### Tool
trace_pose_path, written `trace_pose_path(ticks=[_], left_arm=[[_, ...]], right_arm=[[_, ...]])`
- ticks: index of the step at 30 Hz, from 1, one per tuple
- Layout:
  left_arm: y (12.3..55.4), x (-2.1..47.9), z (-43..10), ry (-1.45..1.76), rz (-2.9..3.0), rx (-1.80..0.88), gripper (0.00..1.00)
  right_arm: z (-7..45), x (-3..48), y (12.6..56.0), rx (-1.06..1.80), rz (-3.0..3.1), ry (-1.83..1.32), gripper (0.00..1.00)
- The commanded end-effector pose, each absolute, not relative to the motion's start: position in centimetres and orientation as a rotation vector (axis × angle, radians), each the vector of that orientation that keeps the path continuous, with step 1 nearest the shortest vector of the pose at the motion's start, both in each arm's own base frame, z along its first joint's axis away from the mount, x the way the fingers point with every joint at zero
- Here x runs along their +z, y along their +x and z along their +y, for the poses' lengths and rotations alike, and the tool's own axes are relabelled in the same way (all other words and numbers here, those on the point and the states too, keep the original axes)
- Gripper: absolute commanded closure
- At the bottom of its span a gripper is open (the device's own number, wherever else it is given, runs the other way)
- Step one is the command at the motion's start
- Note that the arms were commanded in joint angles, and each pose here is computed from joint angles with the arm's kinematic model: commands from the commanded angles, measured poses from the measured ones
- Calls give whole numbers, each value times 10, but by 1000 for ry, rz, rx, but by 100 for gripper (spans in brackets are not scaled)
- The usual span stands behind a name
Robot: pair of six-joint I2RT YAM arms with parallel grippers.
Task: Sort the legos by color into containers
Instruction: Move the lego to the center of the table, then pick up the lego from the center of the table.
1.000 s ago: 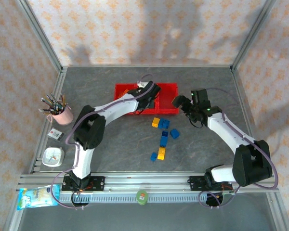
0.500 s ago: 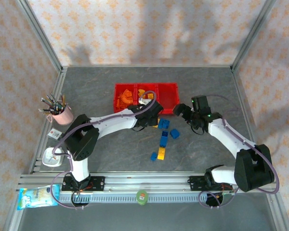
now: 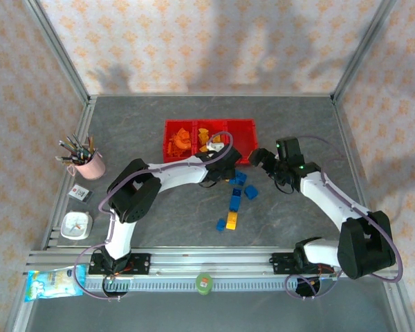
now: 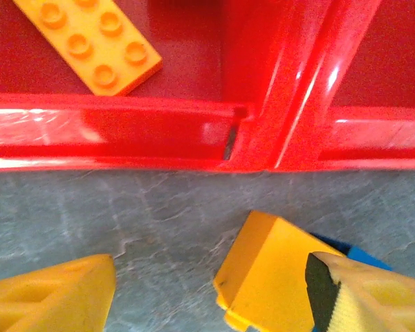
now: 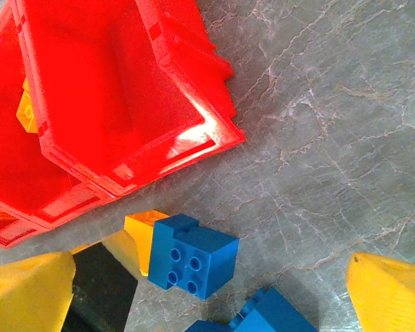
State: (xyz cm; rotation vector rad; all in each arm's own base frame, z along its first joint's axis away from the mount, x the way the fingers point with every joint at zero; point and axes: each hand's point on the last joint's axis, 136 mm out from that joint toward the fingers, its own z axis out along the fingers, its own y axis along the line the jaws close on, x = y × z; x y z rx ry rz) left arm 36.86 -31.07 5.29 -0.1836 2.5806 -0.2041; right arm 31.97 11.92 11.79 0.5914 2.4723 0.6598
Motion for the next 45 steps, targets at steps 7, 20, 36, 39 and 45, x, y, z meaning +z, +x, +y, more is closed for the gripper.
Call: trace_pose_path(ticks=[7, 20, 36, 39, 45], left_arm=[[379, 34, -316, -249, 2571, -180, 23], [335, 28, -264, -256, 2622, -40, 21], [336, 73, -284, -135, 2579, -224, 19], [338, 65, -288, -65, 2606, -186, 19], [332, 38, -287, 29, 2676, -127, 27]], right_arm=[[116, 116, 320, 637, 2463, 567, 0], [114, 120, 320, 623, 2456, 558, 0], [117, 126, 324, 655, 2443, 560, 0], [116, 125, 322, 645, 2448, 558, 0], [117, 123, 322, 649, 2449, 559, 0]])
